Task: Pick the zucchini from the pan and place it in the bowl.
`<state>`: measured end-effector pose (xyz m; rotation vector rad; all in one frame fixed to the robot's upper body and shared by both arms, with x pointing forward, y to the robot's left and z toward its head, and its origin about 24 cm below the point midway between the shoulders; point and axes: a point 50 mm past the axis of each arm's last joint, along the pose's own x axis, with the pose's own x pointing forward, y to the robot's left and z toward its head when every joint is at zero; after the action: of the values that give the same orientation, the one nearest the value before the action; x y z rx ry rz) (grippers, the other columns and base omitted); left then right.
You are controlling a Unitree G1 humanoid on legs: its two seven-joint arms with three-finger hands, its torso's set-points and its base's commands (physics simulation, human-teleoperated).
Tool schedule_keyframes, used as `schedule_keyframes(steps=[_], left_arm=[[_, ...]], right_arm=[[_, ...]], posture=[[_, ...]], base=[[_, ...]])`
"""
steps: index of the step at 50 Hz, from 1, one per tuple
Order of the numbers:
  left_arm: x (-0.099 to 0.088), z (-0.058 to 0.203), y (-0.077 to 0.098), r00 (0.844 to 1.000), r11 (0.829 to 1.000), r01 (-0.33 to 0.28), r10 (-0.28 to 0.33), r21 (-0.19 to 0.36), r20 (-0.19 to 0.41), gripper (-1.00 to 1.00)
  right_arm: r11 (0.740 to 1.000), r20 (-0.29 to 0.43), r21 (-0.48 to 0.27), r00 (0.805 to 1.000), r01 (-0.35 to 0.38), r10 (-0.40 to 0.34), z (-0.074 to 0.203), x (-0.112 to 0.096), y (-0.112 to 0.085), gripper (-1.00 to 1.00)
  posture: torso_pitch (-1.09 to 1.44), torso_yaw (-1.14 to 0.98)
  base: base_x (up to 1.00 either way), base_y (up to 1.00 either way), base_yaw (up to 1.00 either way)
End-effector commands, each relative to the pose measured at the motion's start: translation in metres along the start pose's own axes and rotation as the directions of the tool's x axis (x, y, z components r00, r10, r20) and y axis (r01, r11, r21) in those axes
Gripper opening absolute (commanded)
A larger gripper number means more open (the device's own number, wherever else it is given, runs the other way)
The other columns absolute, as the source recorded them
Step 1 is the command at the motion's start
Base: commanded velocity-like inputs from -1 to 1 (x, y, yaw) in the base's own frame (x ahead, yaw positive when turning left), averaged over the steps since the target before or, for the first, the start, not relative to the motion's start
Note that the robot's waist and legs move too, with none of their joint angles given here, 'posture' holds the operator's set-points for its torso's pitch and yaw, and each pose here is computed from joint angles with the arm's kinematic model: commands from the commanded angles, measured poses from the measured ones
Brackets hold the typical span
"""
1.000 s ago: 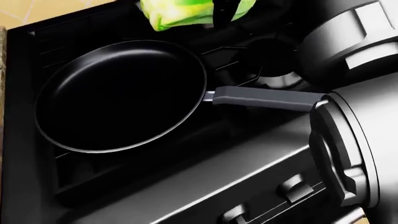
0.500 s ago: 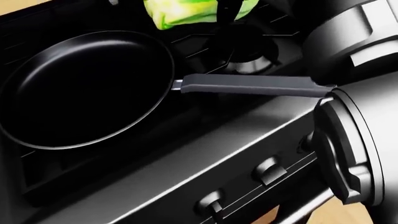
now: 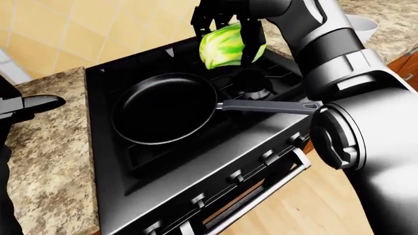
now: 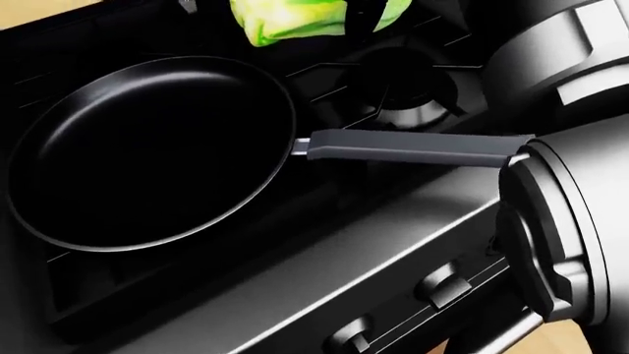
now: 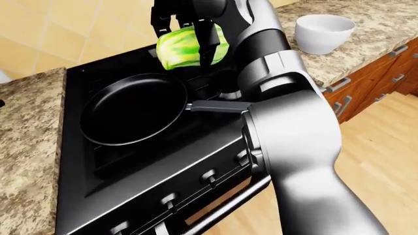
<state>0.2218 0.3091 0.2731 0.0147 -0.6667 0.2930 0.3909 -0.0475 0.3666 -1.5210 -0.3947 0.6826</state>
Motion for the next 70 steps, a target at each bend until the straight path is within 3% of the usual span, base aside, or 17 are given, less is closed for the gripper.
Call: schedule_keyframes(steps=[1,70], left_arm=[[0.004,0.0178,-0.0003,0.997,1.0,0.007,-0.008,0.015,0.081,1.0],[0.0018,0.017,-0.0011,0.997,1.0,0.007,-0.008,0.013,0.08,1.0]], right_arm=[[0.994,0.028,-0.031,0.994,0.103,-0.102,0.0102,-0.0109,-0.0256,-1.0],[0.994,0.02,-0.007,0.994,0.109,-0.109,0.0067,-0.0166,-0.031,-1.0]], posture=[[0.0,0.0],[0.0,0.0]], base=[[0.0,0.0,0.0],[0.0,-0.12,0.0]])
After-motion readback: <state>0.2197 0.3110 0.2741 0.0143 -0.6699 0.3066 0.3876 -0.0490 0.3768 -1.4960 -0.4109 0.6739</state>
